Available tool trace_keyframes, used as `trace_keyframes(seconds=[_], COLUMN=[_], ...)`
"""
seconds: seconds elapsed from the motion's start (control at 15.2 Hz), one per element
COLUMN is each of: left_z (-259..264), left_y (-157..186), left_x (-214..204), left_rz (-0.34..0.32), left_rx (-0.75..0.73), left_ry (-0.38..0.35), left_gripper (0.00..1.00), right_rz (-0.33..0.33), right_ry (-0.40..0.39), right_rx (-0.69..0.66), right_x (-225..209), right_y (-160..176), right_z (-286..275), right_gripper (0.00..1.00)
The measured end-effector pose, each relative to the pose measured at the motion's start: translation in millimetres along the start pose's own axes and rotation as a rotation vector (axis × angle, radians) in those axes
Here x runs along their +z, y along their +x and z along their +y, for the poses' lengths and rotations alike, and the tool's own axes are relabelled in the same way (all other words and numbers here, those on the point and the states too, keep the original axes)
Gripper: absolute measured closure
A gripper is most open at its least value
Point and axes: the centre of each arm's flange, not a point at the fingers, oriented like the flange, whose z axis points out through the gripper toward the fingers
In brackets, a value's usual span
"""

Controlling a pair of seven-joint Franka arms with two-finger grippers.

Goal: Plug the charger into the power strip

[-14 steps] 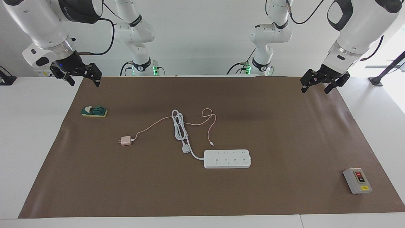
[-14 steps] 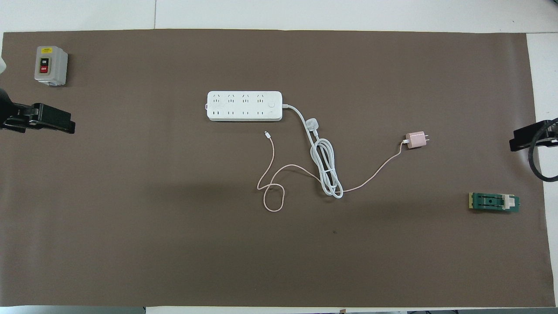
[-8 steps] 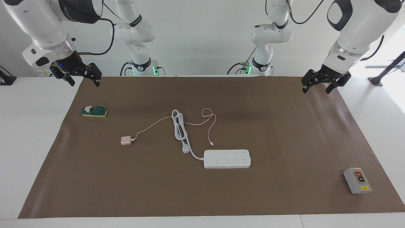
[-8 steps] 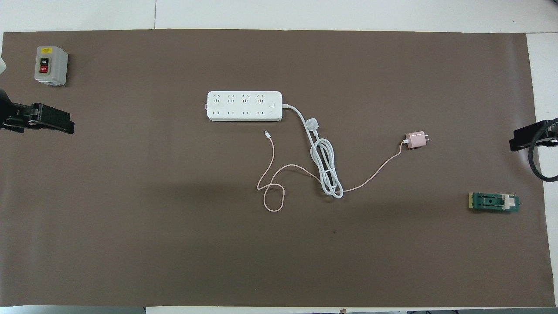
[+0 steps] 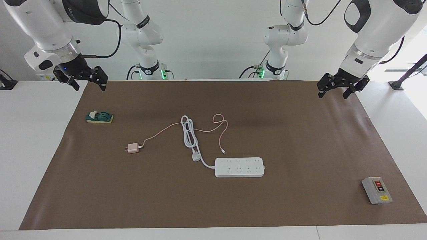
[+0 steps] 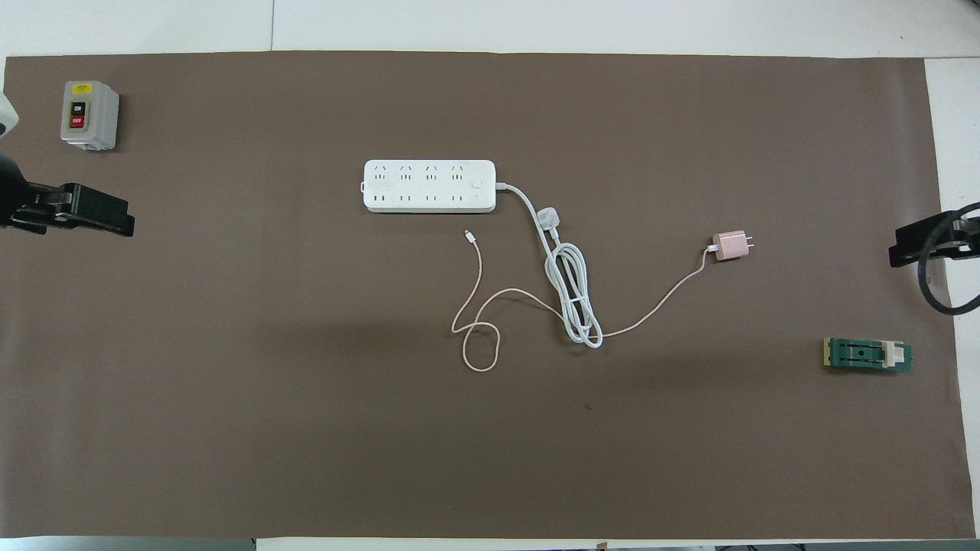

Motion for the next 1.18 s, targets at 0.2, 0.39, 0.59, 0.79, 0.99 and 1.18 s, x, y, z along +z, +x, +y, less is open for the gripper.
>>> trace_keyframes(seconds=[0.2,0.39,0.59,0.79,0.99,1.18], left_z=[10.0,21.6,33.8,47.5,72.3,77.9], left_y=[0.5,0.6,7.2,21.0,34.1,43.2], left_x=[-11.4,-34.0,-33.1,-17.3,8.8,21.9], left_rz=[0.023,0.071,0.075,0.051,0.005,-0.026], left_rx=[0.018,0.039,0.061,0.082,0.111,0.076], left_ry=[0.000,0.001,-0.001,-0.030,-0.107,-0.329], left_gripper=[0.00,0.00,0.00,0.00,0.00,0.00], right_rz=[-0.066,-0.174,-0.291,-0.398,-0.509,-0.588], right_ry=[0.102,0.238,0.352,0.420,0.474,0.512], right_rx=[0.228,0.510,0.740,0.900,1.006,1.052], right_x=[26.2,66.5,115.6,158.2,205.4,248.3], right_y=[4.5,27.7,58.6,79.1,93.5,107.9], right_z=[-8.2,-5.6,4.8,15.1,35.8,42.9], right_gripper=[0.00,0.00,0.00,0.00,0.00,0.00])
